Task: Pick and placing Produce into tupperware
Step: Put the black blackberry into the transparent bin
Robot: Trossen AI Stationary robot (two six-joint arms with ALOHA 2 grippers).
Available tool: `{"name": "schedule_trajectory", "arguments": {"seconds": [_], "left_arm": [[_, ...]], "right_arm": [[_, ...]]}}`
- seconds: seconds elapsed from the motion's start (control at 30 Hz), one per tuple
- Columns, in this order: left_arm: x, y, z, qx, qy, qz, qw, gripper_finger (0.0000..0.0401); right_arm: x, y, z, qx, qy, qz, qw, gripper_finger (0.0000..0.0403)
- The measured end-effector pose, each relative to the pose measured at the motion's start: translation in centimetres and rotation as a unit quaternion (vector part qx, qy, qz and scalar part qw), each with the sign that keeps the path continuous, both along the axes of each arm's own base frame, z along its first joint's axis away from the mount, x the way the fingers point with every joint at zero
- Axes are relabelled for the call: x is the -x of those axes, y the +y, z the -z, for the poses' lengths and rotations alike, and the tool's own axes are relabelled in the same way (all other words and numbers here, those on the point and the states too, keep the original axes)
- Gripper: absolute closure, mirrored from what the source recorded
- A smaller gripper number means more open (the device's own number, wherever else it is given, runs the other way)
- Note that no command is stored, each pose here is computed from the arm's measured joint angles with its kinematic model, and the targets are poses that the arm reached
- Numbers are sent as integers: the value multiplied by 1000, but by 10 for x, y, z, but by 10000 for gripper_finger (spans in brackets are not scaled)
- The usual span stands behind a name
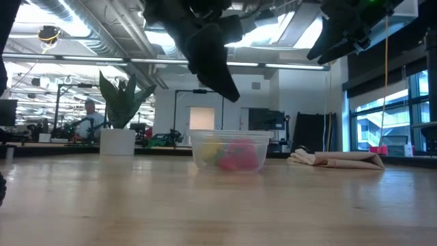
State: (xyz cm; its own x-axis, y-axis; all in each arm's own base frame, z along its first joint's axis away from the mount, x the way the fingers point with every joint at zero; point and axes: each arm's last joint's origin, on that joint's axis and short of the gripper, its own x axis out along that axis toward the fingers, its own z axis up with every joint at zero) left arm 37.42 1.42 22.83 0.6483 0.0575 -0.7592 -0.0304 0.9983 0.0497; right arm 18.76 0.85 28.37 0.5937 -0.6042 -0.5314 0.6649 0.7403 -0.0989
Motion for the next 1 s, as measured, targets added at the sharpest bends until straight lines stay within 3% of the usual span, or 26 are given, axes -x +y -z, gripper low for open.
{"name": "schedule_trajectory", "arguments": {"seconds": [0.27, 0.37, 0.6, 0.77, 0.9, 1.0], "left_arm": [[0, 0, 4, -6, 11, -4, 1000, 290], [10, 0, -4, -6, 28, -8, 1000, 304], [42, -13, -2, 83, 171, -59, 980, 328], [52, -35, 1, 104, 222, -68, 967, 340], [55, -50, 1, 113, 230, -80, 963, 340], [59, -61, 2, 94, 239, -92, 962, 318]], "right_arm": [[0, 0, 0, 0, -1, 0, 1000, 109], [0, 0, 0, 0, -1, 0, 1000, 109], [0, 0, 0, 1, 0, -1, 1000, 109], [-1, 0, 0, 13, 9, -12, 1000, 109], [-2, 0, -1, 23, 13, -22, 999, 109], [-2, 0, -2, 32, 17, -30, 999, 109]]}}
